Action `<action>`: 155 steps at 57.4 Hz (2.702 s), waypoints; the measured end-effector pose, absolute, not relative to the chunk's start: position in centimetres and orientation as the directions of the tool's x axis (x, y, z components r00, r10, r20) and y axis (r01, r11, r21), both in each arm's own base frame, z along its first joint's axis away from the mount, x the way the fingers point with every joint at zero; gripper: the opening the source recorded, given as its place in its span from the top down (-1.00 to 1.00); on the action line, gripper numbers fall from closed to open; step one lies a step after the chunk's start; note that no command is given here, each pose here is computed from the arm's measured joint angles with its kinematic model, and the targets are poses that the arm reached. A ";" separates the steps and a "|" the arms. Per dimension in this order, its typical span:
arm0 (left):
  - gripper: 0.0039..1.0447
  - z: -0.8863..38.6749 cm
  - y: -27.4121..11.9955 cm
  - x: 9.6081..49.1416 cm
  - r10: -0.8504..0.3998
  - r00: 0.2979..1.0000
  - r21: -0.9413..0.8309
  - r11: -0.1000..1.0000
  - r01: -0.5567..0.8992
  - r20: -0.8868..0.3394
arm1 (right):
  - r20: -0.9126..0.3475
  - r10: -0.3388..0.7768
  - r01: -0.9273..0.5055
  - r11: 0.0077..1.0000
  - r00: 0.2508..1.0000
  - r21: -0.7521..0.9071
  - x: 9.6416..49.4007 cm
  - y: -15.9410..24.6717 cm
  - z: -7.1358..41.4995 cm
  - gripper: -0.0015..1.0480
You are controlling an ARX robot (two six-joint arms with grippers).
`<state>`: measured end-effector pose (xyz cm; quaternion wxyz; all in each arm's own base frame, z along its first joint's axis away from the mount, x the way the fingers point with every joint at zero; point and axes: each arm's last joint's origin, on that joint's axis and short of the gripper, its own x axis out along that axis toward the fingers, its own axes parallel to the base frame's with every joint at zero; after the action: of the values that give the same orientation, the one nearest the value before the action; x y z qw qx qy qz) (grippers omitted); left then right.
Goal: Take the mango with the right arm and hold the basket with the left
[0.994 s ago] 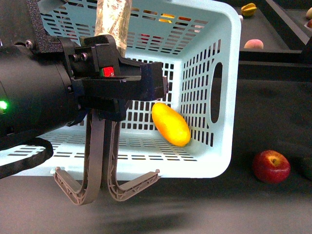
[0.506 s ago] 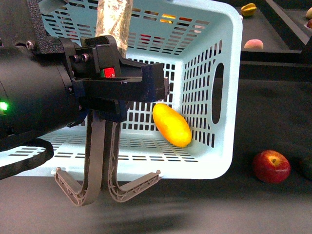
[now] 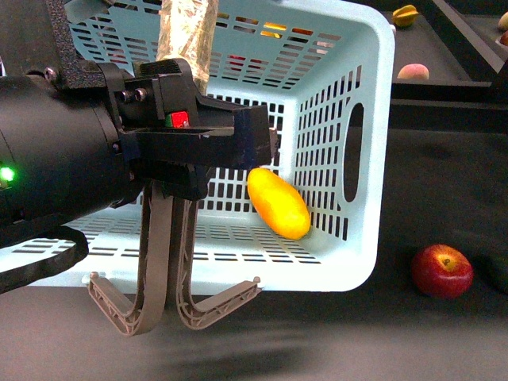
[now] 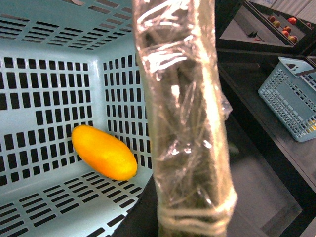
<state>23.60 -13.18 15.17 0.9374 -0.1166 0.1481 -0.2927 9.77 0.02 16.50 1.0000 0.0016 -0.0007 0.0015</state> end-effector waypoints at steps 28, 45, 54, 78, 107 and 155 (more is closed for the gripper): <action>0.85 15.2 -13.2 23.6 -0.583 0.785 -0.307 0.802 0.513 -0.209 | 0.002 0.003 -0.003 1.000 1.000 0.003 9.8 0.0 16.5 0.96; 0.85 15.2 -13.2 23.6 -0.583 0.785 -0.307 0.801 0.513 -0.209 | 0.002 0.003 -0.003 1.000 1.000 0.002 9.8 0.0 16.5 0.22; 0.85 15.2 -13.2 23.6 -0.583 0.785 -0.307 0.802 0.513 -0.209 | 0.002 0.003 -0.003 1.000 1.000 0.002 9.8 0.0 16.5 -0.29; 0.85 16.7 -9.9 27.3 0.026 0.965 -0.486 0.860 -0.155 -0.262 | 0.002 0.003 -0.003 1.000 1.000 0.002 9.8 0.0 16.5 -0.85; 0.85 13.6 -2.9 31.3 0.271 0.871 -0.825 0.298 -0.480 -0.409 | 0.002 0.003 -0.003 1.000 1.000 0.002 9.8 0.0 16.5 -0.85; 0.46 10.2 -1.0 33.5 0.331 0.835 -0.861 0.107 -0.497 -0.440 | 0.002 0.003 -0.003 1.000 1.000 0.002 9.8 0.0 16.5 -0.85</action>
<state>33.55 -1.02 10.18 0.7408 -0.6071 0.0682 0.2794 9.77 0.02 16.51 1.0000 0.0012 -0.0012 0.0017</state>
